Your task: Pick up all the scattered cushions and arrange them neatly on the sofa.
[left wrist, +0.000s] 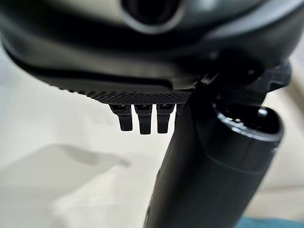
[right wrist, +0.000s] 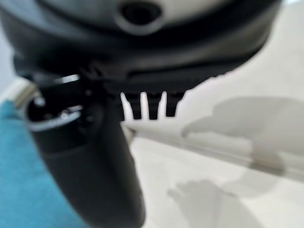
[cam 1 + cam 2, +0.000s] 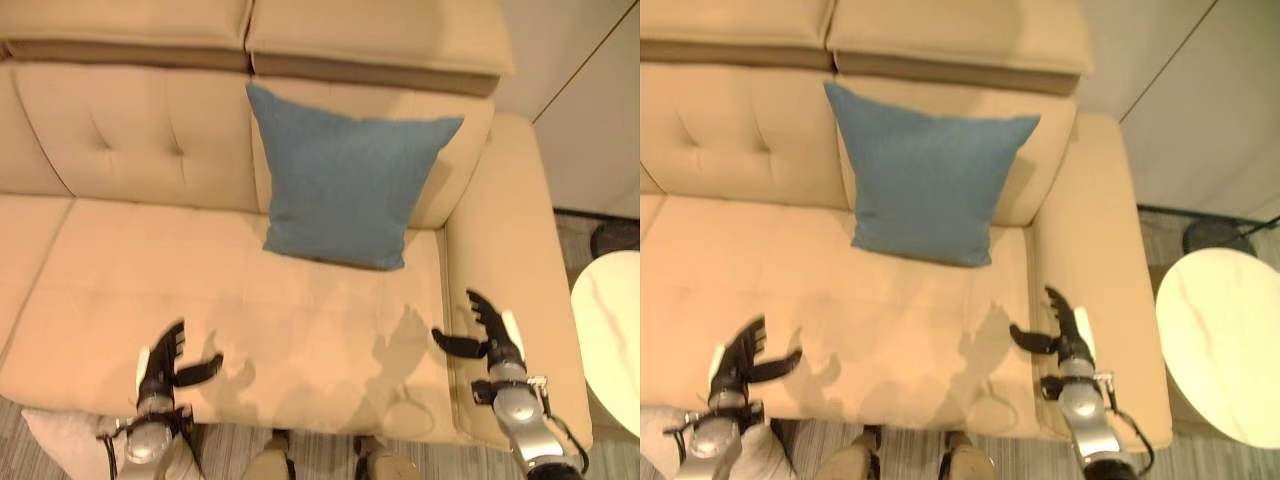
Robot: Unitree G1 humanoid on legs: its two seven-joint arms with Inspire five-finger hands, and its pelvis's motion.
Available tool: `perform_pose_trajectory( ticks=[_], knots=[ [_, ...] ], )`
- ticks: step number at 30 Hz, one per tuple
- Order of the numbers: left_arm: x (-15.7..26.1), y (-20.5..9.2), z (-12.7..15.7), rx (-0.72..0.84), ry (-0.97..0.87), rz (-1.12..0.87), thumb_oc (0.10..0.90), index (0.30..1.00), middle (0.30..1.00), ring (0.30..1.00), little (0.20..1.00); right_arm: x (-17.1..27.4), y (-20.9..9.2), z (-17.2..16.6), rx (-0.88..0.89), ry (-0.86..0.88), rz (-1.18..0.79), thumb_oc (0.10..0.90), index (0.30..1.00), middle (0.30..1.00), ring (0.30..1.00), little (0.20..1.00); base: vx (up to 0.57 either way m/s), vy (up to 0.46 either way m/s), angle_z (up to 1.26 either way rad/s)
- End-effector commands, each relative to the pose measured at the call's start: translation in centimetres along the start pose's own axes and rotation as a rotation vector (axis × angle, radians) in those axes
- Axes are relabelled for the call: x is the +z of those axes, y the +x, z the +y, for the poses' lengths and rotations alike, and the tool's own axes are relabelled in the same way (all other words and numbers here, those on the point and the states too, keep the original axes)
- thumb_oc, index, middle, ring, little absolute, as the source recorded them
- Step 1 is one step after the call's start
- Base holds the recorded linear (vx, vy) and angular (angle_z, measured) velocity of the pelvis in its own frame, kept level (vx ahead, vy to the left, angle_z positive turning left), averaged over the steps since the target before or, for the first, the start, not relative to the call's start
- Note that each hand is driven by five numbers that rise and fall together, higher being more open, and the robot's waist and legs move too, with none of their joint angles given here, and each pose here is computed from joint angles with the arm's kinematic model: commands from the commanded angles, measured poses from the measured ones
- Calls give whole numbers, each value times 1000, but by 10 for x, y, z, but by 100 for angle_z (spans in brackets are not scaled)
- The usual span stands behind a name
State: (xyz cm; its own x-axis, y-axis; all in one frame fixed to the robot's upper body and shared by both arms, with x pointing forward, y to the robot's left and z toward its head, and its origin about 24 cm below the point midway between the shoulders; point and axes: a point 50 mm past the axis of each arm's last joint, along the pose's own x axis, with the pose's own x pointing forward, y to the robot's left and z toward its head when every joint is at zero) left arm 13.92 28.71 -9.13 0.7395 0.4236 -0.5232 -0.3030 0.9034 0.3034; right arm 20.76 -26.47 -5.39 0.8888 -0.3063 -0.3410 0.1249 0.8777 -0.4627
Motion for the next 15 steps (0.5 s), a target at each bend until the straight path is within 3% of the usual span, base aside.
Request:
perform_pose_trajectory(
  ticks=[1,7,15],
  knots=[
    [5,6,-2,-27,52,-28,800,900,900,900,900,4,0,6,41,-13,-54,800,900,900,900,900,104,35,2],
    [-53,-13,-6,-68,143,232,800,900,900,900,900,-49,-23,33,153,-35,178,800,900,900,900,900,86,60,3],
    [-72,-20,-7,-93,182,331,800,900,900,900,900,-89,-48,49,209,-16,397,800,900,900,900,900,19,79,-5]
  ],
)
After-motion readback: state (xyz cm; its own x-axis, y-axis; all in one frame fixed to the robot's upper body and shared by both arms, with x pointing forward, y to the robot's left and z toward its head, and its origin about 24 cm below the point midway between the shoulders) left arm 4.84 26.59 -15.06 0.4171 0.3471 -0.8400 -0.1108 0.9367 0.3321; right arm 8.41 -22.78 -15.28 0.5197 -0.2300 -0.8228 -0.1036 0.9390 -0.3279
